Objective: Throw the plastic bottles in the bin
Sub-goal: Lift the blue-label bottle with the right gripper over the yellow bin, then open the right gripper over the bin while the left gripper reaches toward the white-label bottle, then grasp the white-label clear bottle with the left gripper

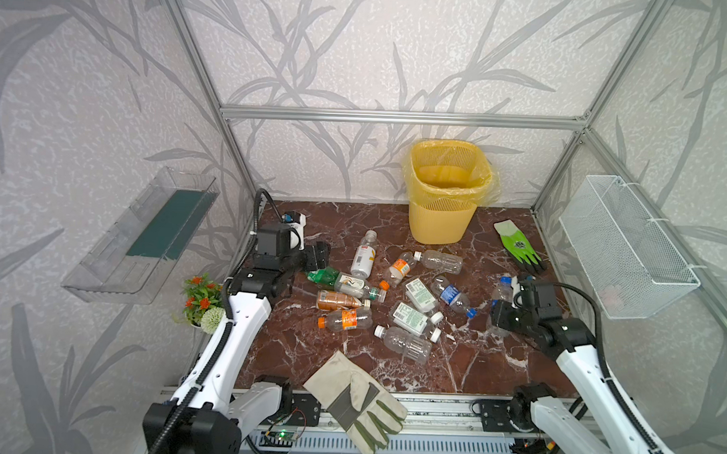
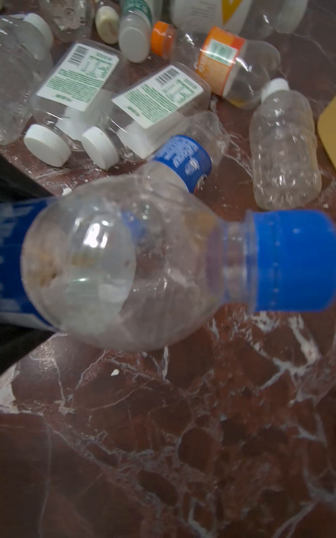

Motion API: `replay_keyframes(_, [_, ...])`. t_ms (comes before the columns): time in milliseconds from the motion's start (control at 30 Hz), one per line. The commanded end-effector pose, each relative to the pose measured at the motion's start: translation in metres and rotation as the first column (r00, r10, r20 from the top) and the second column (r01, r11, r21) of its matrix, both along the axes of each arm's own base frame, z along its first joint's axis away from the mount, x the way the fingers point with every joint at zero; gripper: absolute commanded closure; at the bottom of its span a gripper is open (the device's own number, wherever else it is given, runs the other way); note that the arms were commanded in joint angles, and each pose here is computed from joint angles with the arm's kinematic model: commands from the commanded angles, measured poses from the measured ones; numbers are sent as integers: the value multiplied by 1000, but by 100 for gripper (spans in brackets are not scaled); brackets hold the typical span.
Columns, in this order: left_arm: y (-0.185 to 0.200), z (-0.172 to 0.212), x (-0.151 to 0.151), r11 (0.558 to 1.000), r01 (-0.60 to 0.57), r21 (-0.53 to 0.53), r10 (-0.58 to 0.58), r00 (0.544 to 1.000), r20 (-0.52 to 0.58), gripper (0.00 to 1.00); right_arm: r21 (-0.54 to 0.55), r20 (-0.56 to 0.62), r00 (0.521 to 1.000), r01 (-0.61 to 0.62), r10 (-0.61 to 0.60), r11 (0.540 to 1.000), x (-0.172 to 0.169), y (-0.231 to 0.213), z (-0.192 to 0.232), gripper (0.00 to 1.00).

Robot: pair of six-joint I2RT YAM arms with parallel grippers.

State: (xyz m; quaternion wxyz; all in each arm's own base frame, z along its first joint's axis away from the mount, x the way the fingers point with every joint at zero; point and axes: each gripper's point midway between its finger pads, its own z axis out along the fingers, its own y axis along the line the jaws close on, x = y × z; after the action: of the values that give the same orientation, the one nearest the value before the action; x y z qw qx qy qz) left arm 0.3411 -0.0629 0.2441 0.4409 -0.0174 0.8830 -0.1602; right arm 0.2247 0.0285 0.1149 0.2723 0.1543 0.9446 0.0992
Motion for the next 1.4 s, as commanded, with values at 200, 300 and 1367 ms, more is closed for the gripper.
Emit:
replay_keyframes(200, [-6,0,2,1000,20,-12,-20,1000,0,15,110,291,954,-113,76,988,83,21,113,48])
replay_keyframes(300, [-8,-4,5,1000,19,-21,-19,1000,-16,15,150,562,822,-210,92,966,143,38,254,48])
replay_keyframes(1367, [-98,-141,116,971,149,185,-76,933,-353,11,141,375,925,-123,62,982,102,13,125,0])
